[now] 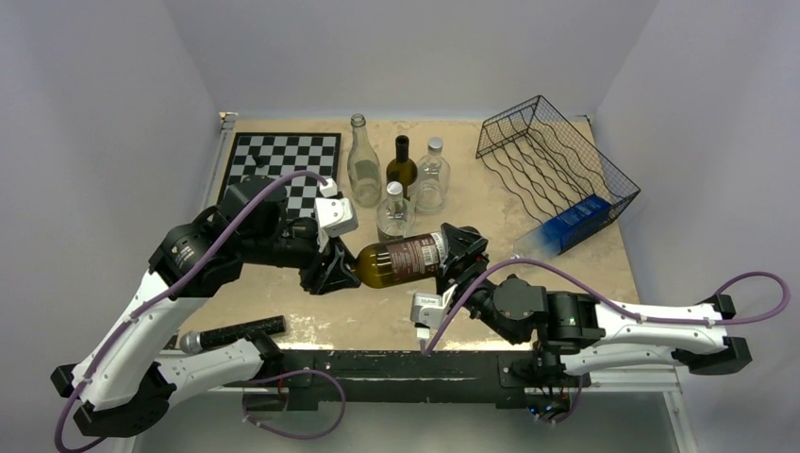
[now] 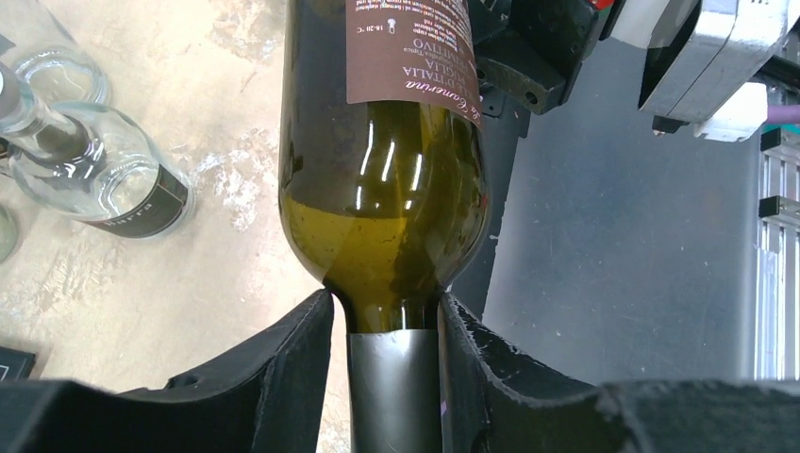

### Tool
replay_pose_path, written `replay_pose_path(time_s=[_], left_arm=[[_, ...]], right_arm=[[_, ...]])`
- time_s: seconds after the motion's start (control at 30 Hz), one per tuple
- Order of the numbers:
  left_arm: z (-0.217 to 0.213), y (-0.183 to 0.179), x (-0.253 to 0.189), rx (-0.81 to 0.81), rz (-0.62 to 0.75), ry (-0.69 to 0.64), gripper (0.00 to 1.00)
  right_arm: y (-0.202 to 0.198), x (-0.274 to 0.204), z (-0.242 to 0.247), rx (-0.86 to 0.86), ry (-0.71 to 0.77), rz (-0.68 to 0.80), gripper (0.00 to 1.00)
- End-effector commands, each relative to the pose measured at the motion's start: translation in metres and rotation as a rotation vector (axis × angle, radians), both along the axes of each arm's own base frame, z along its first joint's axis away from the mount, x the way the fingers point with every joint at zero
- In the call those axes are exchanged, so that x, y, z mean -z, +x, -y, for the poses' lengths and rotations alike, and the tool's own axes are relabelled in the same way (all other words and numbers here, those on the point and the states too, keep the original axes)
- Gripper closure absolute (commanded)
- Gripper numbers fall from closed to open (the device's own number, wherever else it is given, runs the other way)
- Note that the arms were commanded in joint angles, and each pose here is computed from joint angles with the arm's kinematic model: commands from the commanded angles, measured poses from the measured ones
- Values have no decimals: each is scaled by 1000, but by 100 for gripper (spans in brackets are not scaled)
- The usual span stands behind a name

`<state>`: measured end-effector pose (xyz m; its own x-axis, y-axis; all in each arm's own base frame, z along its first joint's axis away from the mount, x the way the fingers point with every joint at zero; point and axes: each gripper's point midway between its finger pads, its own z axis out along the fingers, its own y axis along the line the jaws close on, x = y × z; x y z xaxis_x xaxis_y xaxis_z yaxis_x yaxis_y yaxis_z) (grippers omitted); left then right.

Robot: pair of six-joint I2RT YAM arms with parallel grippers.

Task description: Put the wine bottle on the wine rack

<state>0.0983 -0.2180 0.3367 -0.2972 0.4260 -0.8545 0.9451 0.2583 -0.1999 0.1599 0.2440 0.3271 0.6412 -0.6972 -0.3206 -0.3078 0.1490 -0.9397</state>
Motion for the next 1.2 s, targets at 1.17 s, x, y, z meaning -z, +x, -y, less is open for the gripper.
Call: replay_pose_path(time_s=[1.17], left_arm=[[10,6,30,64,-4,60,56]], right_arm=[[-22,-85,-6,-139,413,-142,100]])
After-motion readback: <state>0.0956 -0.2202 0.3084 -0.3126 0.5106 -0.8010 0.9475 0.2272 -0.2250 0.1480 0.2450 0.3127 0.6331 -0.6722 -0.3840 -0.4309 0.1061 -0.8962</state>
